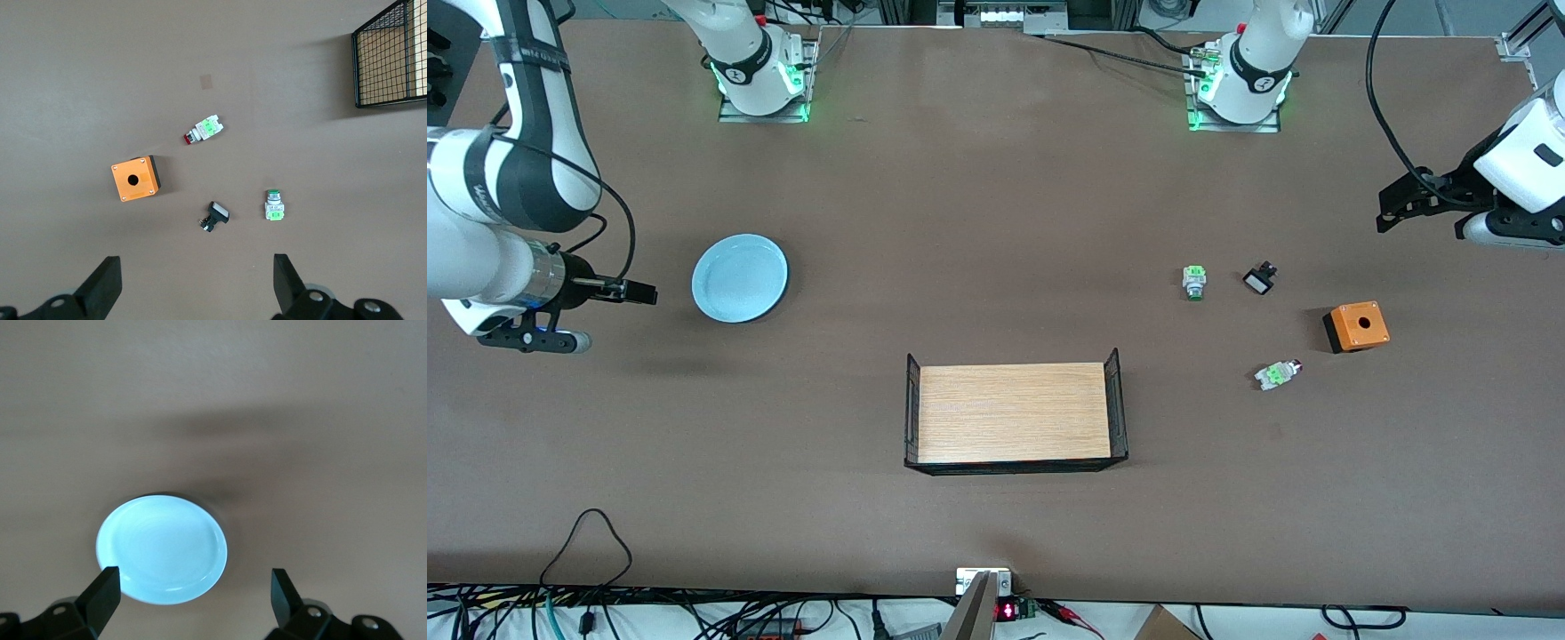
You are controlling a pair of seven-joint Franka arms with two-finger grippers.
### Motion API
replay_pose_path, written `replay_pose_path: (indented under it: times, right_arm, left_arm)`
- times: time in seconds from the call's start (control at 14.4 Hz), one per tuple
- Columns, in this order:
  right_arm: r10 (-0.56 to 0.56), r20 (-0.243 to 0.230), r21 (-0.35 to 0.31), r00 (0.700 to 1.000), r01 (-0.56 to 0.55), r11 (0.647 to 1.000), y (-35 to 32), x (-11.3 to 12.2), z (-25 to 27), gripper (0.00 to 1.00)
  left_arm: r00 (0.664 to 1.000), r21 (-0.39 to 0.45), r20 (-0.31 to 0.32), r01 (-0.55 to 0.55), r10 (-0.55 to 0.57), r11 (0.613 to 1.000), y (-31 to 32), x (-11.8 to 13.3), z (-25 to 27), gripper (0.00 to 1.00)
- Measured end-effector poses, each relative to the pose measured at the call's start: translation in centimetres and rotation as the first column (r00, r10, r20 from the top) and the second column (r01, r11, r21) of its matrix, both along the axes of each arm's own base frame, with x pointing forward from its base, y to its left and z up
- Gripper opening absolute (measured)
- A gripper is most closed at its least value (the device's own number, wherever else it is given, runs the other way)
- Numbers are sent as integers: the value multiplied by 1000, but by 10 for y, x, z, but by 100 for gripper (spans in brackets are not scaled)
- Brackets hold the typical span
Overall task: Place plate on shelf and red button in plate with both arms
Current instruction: 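Reach the right gripper down toward the pale blue plate's rim, then grasp the plate rim with the right gripper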
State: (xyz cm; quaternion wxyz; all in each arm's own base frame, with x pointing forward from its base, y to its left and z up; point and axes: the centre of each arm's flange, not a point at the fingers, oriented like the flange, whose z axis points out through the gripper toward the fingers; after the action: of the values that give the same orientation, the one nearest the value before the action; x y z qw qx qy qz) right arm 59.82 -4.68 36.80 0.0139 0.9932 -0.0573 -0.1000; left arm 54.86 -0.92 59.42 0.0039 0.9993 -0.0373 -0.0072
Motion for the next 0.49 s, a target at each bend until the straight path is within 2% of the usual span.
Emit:
replay_pose_path:
  times: [0.49]
  right_arm:
    - [13,-12,10,1000,-13,1000,9,-51,-85,100]
  left_arm:
    - [1000,0,0,0,0,1000,0,0,0,100]
